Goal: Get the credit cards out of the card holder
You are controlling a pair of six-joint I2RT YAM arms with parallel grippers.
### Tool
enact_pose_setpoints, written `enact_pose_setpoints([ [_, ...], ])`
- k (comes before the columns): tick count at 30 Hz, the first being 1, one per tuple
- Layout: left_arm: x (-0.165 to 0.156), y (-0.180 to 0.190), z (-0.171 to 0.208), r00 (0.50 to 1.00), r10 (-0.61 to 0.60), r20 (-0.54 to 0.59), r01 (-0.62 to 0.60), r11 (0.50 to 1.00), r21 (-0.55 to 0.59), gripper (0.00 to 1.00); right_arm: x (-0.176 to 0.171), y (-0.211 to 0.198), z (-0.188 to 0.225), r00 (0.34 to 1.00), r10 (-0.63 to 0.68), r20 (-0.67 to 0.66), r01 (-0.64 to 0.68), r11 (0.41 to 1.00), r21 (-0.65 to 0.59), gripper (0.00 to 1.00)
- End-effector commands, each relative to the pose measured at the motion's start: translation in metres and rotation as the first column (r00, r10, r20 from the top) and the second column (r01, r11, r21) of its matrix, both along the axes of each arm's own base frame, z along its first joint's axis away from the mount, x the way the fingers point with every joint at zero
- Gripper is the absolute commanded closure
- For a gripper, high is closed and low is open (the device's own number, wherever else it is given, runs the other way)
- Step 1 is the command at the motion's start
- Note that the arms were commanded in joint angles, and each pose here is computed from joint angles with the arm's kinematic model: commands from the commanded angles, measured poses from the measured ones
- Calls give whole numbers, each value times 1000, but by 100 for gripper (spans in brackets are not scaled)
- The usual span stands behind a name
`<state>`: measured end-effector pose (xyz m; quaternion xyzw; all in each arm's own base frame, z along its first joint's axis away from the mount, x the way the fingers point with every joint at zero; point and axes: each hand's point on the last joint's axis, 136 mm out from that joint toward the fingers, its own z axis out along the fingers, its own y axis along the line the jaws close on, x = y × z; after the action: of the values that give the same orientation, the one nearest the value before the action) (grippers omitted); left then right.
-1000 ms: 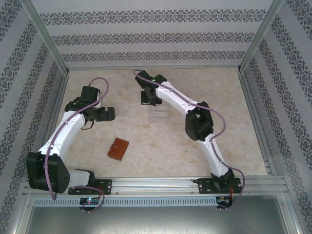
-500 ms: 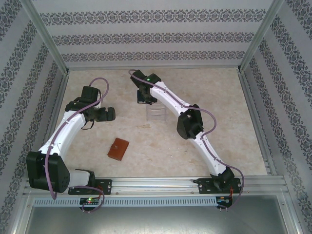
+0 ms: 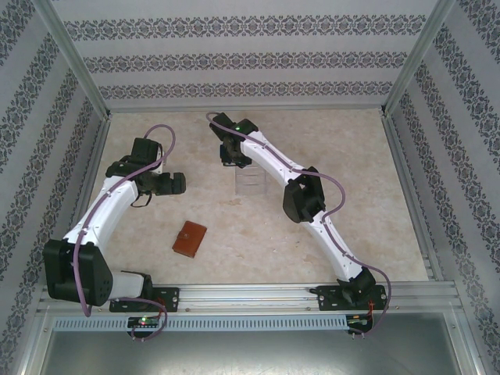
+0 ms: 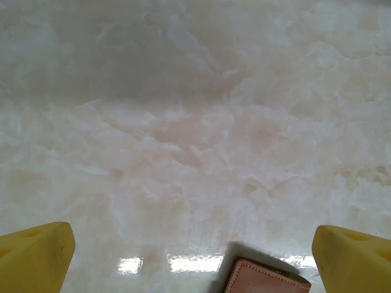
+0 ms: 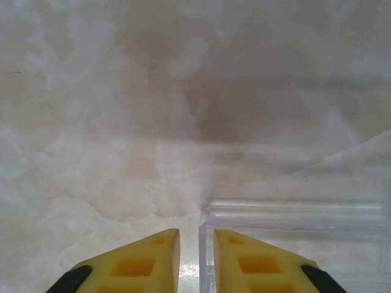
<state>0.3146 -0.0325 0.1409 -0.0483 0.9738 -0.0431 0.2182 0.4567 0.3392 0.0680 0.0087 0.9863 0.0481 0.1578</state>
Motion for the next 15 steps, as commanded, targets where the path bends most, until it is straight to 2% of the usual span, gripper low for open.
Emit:
enact_pose_setpoints([
  [1,-3,-4,-7,999,-6,-33,6,1000,-18,0,8,-3,45,997,1,78,-4,999,39,77],
  [9,-15,-22,-19,994,-33,-100,32,999,-17,0,-3,1,79,995,45,94,-54,994,94,74],
  [15,-44,-34,-43,980,-16,-196,14,1000,-12,0,-18,8,100,991,95,92,-111,978,180,72],
])
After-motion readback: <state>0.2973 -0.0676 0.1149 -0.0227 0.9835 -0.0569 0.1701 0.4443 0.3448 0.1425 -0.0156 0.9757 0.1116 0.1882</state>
